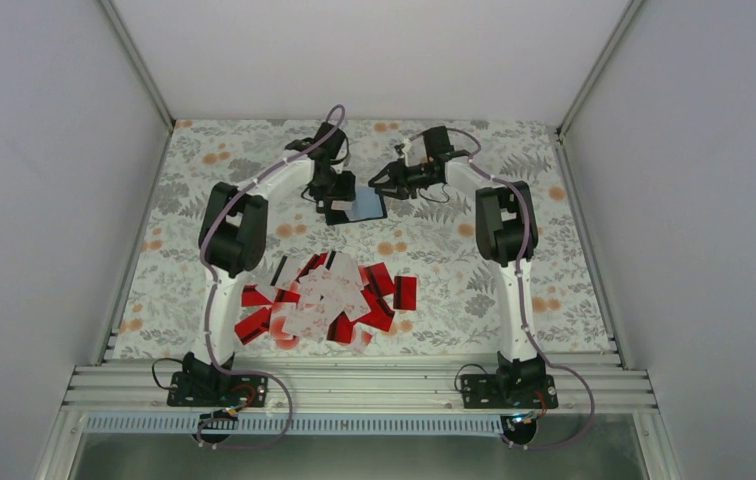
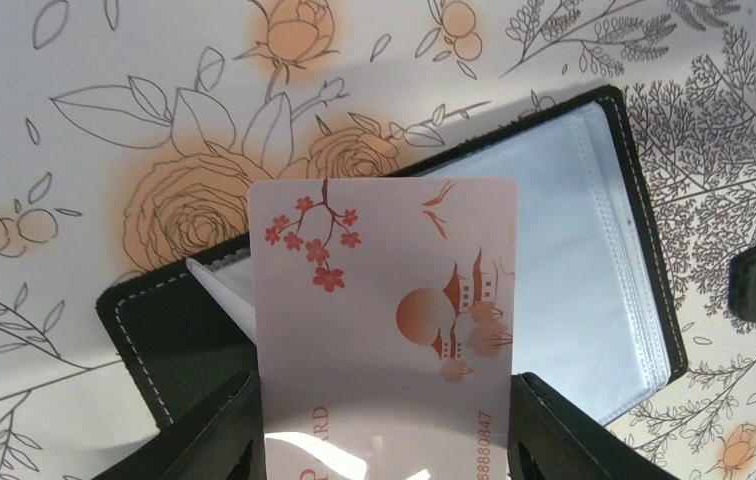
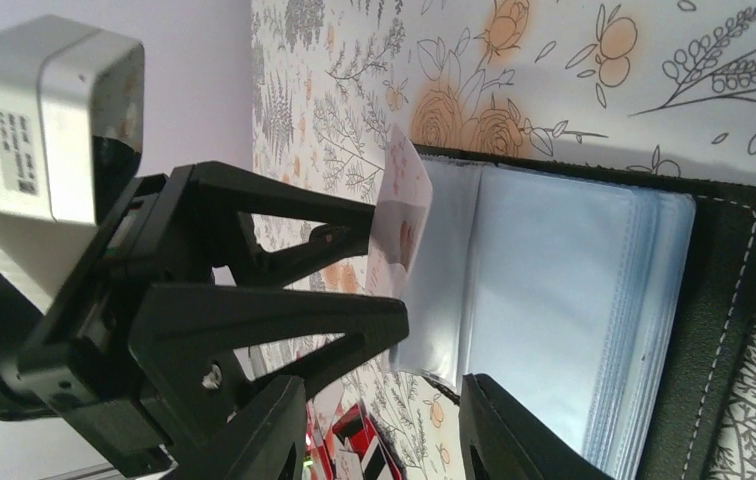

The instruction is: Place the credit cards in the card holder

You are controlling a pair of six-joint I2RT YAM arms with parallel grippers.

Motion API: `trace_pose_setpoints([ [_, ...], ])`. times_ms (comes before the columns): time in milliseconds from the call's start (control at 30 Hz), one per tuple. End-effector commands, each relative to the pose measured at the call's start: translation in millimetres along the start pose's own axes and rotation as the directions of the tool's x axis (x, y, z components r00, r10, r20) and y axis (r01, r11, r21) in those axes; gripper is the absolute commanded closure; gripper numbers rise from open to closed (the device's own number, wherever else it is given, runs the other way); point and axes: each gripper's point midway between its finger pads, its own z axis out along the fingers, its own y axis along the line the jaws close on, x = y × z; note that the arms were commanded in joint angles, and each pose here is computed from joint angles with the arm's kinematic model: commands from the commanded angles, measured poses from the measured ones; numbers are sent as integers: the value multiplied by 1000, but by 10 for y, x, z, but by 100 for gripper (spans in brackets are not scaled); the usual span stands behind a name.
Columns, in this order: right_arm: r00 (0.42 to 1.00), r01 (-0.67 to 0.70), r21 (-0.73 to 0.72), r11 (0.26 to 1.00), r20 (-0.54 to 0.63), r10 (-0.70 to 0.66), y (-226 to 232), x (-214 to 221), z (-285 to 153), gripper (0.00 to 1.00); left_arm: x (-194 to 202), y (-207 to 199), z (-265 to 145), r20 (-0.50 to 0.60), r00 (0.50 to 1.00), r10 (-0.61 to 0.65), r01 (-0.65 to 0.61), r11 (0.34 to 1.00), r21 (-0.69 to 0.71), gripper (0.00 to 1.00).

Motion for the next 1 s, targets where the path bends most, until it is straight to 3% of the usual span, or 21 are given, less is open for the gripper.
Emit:
trace_pose_setpoints([
  [0, 1000, 23, -50, 998, 3, -22, 164, -44, 18, 60, -44, -59, 50, 6, 1000, -8, 7, 998, 59, 43],
  [633, 997, -72, -22, 997, -24, 72, -61, -169, 390, 63, -47, -112, 50, 17, 999, 36, -38, 995, 96, 45],
  [967, 995, -85, -40, 996, -48, 83, -65, -139, 529, 70, -83, -156, 24, 26, 999, 43, -46, 992, 118, 45],
])
